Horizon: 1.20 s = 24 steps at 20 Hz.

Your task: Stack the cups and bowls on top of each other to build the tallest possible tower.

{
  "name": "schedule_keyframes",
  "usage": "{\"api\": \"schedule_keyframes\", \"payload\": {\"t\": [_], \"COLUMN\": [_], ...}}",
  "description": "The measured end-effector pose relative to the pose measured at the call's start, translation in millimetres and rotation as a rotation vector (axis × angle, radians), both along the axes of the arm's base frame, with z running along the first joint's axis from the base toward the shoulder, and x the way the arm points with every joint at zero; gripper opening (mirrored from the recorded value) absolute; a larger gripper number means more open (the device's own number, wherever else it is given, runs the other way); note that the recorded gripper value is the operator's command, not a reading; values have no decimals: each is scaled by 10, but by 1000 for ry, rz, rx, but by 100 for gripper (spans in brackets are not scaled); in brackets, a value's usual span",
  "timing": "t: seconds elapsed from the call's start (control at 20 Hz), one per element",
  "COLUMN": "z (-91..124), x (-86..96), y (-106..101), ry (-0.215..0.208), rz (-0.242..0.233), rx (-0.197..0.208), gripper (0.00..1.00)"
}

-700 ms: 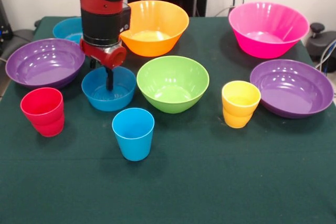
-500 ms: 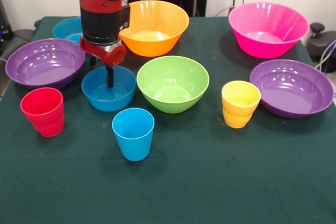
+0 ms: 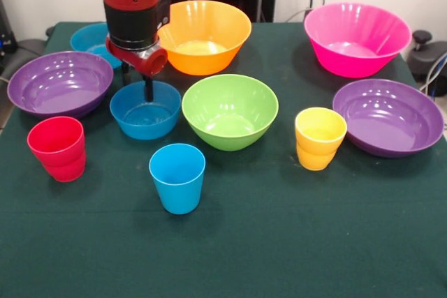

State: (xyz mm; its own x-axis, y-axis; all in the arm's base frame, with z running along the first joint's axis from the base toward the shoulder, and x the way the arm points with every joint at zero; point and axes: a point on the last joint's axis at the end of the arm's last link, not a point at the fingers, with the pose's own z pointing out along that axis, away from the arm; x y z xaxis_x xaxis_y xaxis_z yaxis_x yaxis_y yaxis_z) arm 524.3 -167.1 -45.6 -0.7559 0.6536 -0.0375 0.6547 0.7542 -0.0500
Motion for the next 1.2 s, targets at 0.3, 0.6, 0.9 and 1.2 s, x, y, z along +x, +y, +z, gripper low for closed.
{"api": "schedule_keyframes", "payload": {"t": [0.3,0.6,0.9,1.2], "z": [36,34,102,164], "x": [2,1,74,143], "y": [-25,-23,-68,-114], "ry": [-5,-5,-22,-39], "rz": [15,15,15,15], "rx": [-9,-9,-20,-31], "gripper": [100,0,0,0]}}
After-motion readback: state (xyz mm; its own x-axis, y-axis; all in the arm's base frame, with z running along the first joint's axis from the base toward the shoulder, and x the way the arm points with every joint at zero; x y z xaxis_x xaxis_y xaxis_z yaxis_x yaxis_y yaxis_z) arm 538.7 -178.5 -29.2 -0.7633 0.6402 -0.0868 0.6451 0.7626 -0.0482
